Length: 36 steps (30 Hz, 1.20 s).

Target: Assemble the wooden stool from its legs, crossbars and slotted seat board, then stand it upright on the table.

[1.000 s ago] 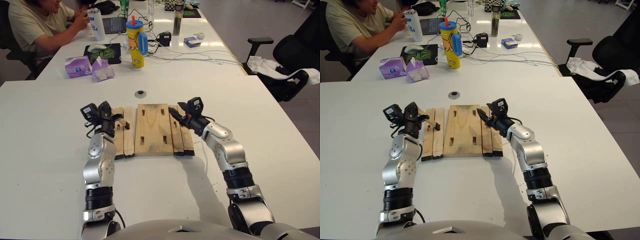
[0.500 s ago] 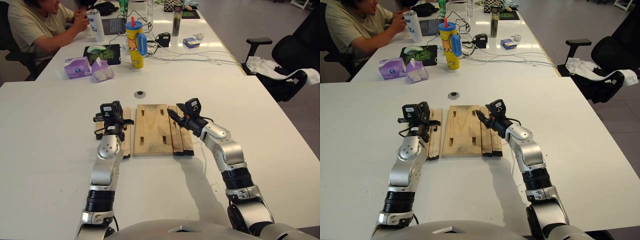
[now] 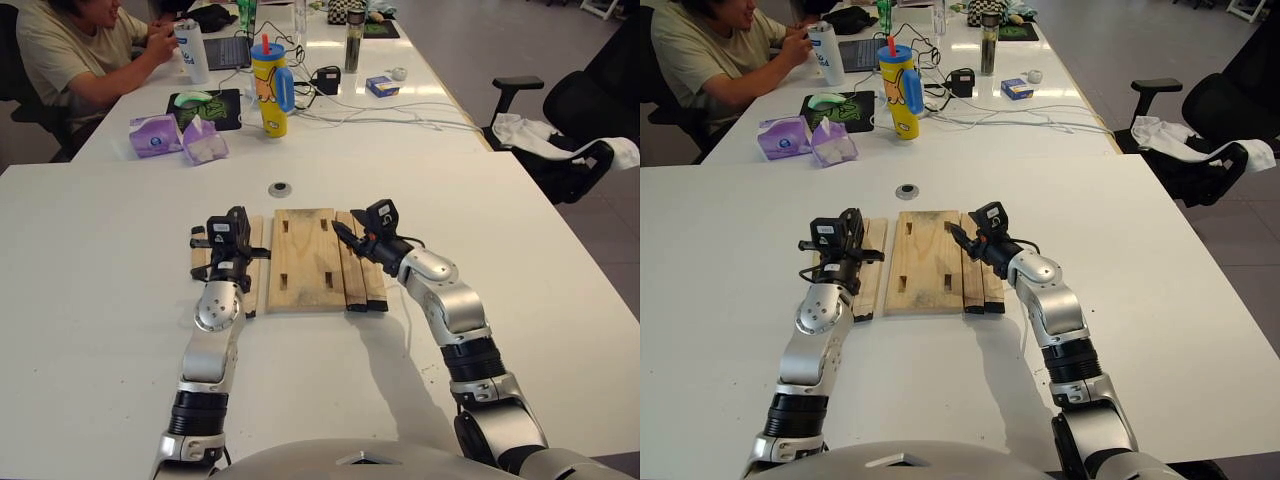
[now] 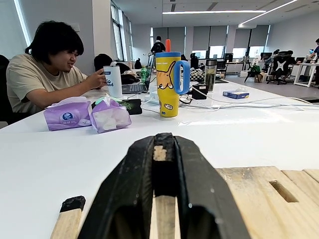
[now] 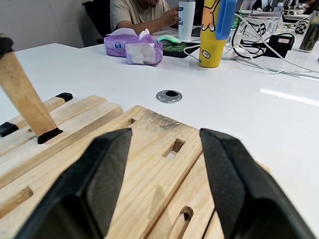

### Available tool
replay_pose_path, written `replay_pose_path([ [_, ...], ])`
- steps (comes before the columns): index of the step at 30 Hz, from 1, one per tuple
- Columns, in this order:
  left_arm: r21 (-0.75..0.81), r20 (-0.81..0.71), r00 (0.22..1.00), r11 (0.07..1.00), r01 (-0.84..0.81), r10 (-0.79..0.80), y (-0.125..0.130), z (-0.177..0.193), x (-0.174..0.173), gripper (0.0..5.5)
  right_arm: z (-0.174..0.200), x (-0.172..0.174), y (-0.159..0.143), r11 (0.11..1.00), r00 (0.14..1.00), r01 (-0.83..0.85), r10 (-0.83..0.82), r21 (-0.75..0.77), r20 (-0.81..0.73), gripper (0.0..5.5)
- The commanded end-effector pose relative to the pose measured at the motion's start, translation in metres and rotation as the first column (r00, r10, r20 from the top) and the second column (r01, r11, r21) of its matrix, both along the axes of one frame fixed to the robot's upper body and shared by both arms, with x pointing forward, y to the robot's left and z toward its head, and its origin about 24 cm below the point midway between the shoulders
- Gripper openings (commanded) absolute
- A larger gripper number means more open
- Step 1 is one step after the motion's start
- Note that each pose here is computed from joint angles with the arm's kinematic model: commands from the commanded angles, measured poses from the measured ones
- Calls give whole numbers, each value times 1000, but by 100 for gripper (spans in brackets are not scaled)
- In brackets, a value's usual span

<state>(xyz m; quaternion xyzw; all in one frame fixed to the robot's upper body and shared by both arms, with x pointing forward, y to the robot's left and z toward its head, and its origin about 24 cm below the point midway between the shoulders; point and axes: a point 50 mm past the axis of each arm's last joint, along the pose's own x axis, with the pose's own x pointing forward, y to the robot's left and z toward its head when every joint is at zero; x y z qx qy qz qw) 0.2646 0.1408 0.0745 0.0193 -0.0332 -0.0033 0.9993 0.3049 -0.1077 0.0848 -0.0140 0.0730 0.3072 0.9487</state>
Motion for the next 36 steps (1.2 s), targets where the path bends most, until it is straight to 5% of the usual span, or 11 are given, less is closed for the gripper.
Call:
replay_pose_path([
  [1, 31, -217, 976, 999, -13, 20, 8, -43, -16, 44, -2, 0, -1, 1000, 1000, 12, -13, -6, -10, 253],
  [16, 5, 117, 993, 1000, 18, -18, 5, 39, 6, 265, -4, 2, -1, 1000, 1000, 8, -8, 12, -25, 253],
  [26, -4, 315, 945, 996, 92, -86, 7, 123, 51, 269, -3, 4, 5, 1000, 1000, 3, -3, 9, -11, 253],
  [29, -16, 163, 985, 998, 61, -58, 12, 96, 66, 269, -4, 3, 7, 1000, 1000, 5, -5, 10, -6, 253],
  [33, -57, -408, 909, 997, 60, -78, 9, -35, 46, 269, -6, 3, 12, 1000, 1000, -4, 5, 15, -9, 253],
  [36, -9, -442, 896, 999, 45, -44, 11, -49, 31, 269, -7, 0, 13, 1000, 1000, -9, 9, 18, -12, 253],
])
